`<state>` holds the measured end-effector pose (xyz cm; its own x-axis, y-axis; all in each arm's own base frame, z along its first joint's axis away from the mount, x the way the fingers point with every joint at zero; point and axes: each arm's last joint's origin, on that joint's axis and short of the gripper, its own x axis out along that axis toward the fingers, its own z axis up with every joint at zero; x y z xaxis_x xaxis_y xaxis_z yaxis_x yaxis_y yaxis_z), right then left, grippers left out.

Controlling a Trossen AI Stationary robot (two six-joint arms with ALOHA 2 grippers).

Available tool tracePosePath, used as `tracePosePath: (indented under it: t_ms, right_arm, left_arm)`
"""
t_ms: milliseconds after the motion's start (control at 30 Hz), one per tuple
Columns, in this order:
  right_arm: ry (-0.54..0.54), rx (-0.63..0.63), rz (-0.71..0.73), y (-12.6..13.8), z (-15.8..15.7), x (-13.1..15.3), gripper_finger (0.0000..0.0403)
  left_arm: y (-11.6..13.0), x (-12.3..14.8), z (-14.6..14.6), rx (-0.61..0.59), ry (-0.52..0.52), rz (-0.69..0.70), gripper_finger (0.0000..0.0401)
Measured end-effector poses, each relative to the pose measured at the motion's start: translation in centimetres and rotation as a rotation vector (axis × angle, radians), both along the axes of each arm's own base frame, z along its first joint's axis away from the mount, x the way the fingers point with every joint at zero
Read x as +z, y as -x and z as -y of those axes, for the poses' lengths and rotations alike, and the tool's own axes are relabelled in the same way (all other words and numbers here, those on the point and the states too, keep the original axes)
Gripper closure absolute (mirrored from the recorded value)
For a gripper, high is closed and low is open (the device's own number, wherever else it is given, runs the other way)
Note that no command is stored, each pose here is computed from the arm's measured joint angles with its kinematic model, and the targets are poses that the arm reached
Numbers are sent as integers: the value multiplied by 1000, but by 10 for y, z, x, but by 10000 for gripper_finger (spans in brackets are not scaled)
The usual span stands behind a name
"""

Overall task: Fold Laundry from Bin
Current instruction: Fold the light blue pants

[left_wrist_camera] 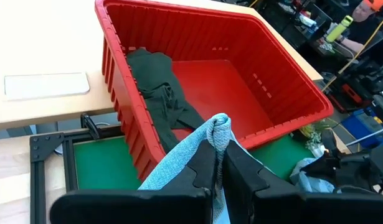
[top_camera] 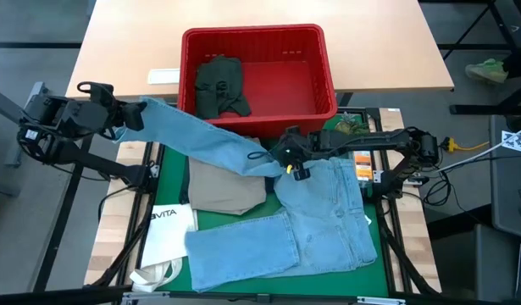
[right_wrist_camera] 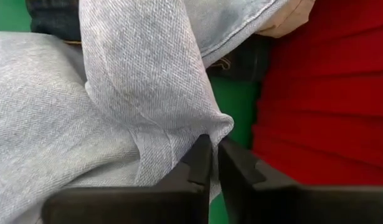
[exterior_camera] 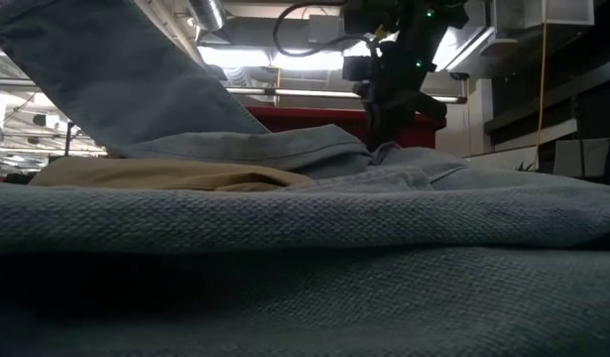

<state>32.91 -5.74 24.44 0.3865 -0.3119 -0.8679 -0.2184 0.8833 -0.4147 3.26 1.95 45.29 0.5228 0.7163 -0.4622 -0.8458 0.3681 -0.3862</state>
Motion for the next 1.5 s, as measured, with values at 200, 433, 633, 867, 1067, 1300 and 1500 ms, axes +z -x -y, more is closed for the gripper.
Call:
tracePosePath:
  t_ms: [200,433,633,867,1067,1300,1500]
  right_arm:
    - [2,6,-1,0,0,0,356]
    - [3,7,-3,0,0,0,298]
    - [37,58,-43,1,0,4,221]
    - [58,142,-5,-6,0,50,169]
    - [-117,225,191,-19,-9,71,165]
    - [-116,516,314,-33,-58,65,166]
    - [36,561,260,-31,-90,44,166]
  left_arm:
    - [0,0,0,0,0,0,390]
    - [0,0,0,-37,-25,-45,390]
    - [-2,0,0,-43,-32,-58,390]
    - [-4,0,0,-43,-32,-64,390]
    - [-4,0,1,-43,-32,-65,390]
    - [-4,0,1,-43,-32,-66,390]
    - [-4,0,1,-43,-32,-66,390]
